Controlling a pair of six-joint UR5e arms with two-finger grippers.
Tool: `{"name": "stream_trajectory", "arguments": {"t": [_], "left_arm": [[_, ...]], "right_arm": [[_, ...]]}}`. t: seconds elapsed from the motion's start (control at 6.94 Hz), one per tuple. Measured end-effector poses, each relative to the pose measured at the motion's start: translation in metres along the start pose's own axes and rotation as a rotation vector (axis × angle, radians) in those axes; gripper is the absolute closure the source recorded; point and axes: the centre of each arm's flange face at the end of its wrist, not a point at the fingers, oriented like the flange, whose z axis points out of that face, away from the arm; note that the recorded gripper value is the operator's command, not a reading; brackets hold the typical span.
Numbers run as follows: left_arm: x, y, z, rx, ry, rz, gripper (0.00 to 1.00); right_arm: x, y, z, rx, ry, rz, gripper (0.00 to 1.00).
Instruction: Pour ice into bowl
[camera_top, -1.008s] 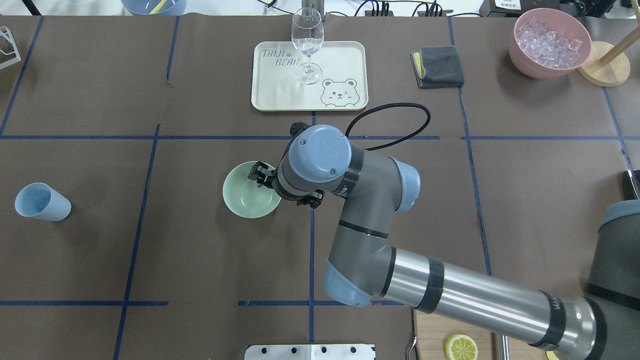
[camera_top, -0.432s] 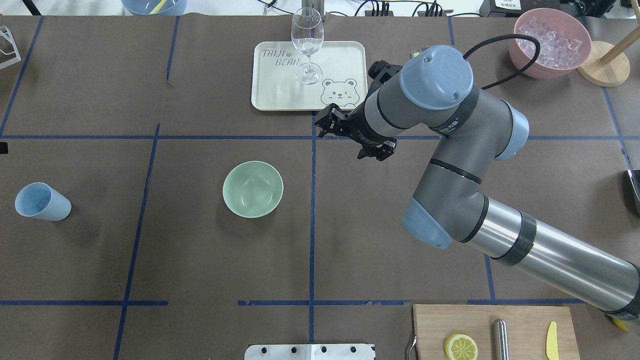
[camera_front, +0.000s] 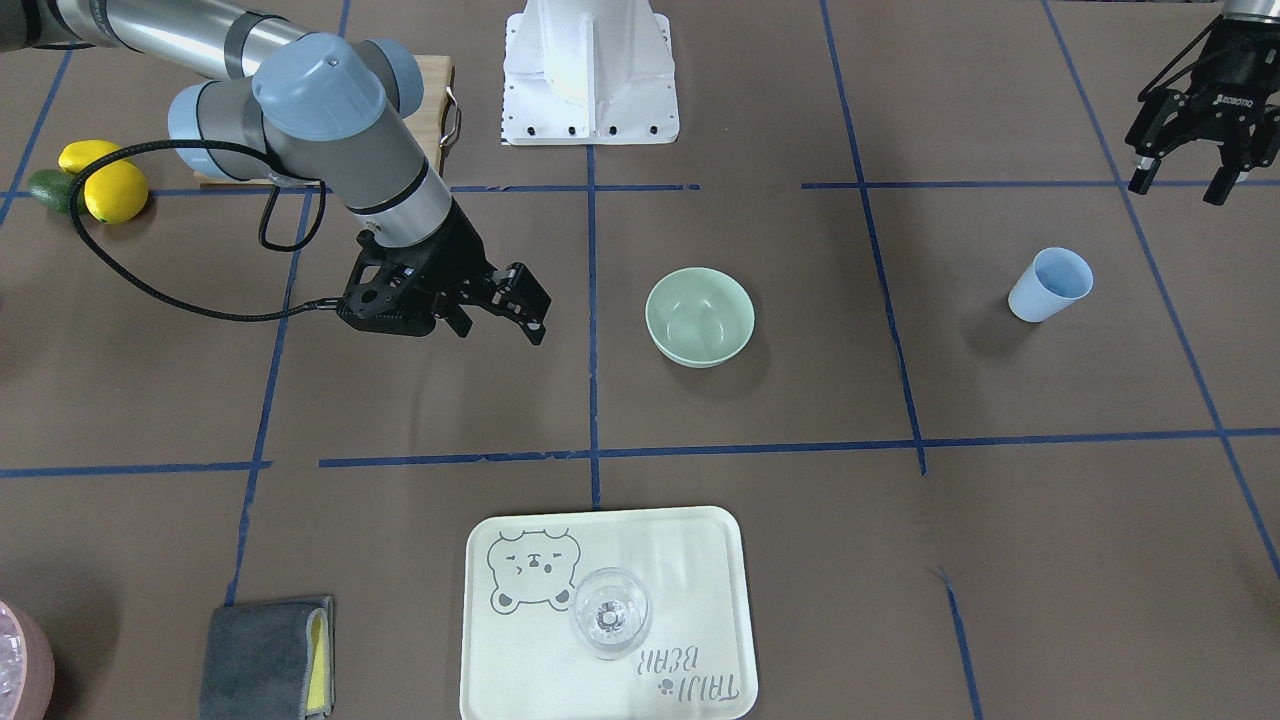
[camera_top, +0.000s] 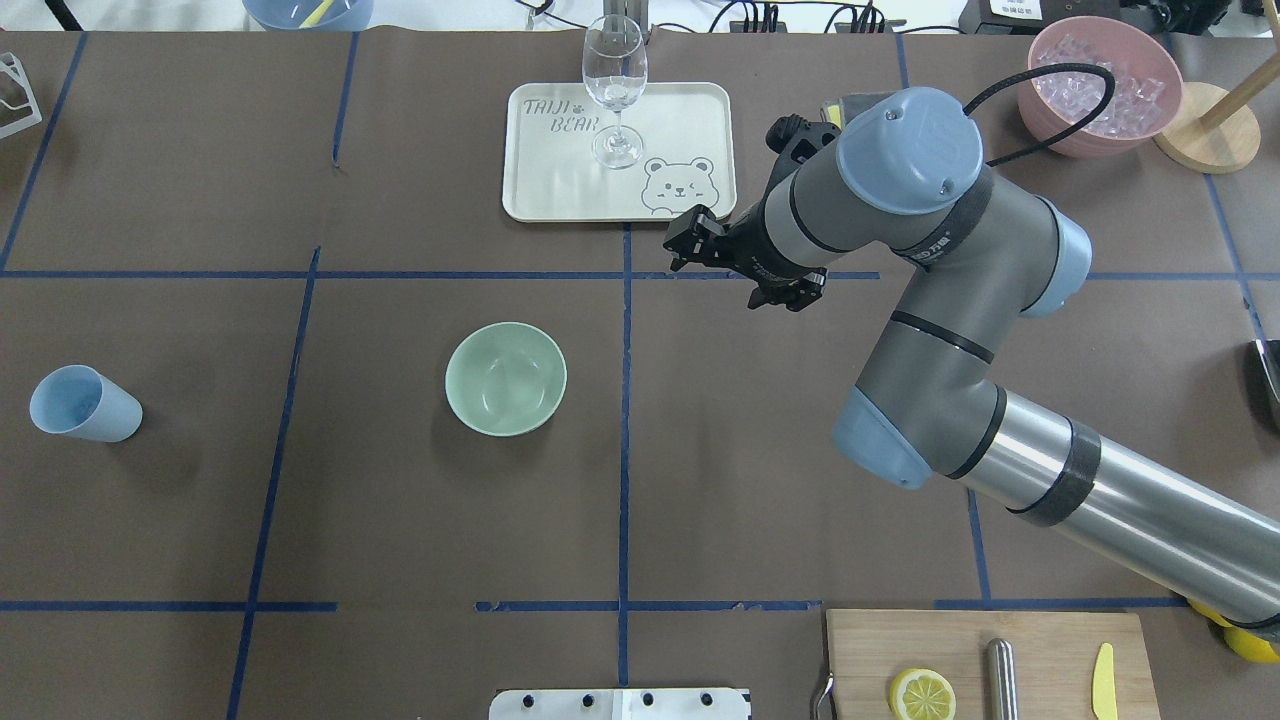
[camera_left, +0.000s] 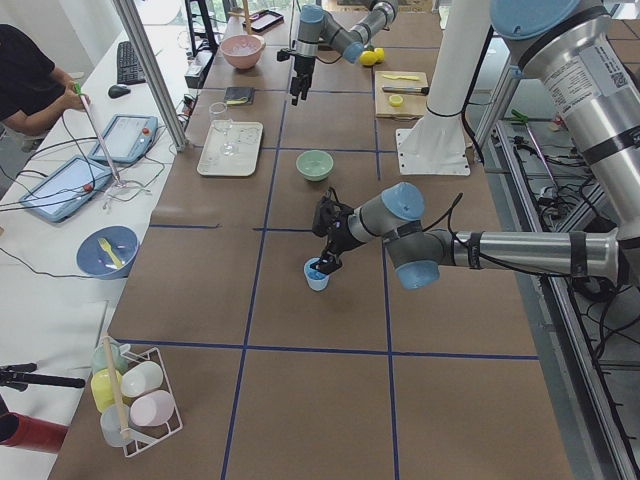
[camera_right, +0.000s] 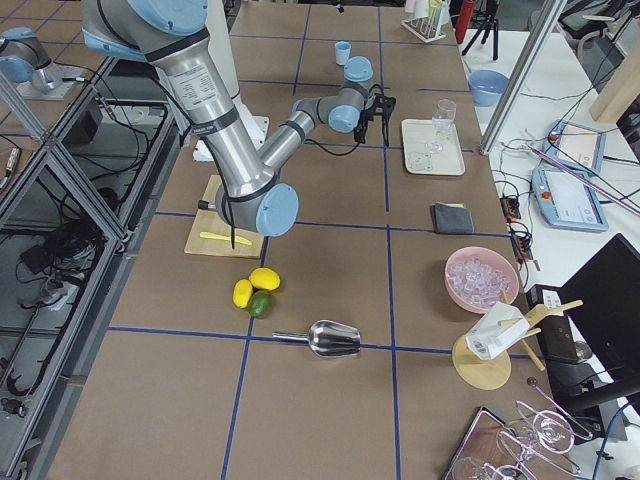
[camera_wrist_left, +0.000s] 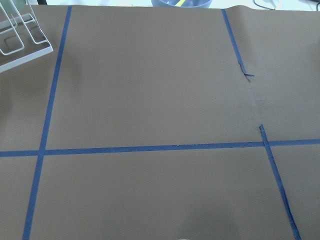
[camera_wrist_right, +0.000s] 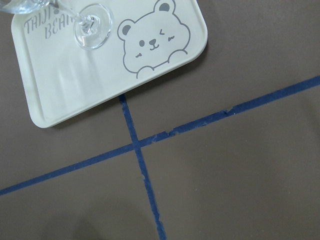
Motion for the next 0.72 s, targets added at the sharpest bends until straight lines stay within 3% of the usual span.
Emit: {"name": "stream_trajectory", "arguments": {"t": [0.29,0.72], "left_arm": [[0.016,0.028,0.019,0.009,-0.017,-0.016,0.0],[0.041,0.118,0.075,0.057,-0.178,-0.071,0.01]], "right_arm": [[0.004,0.0,-0.003,0.004,-0.002,-0.001,0.0],[0.009,0.001,-0.006,0.012,-0.003,-0.002,0.0]]}}
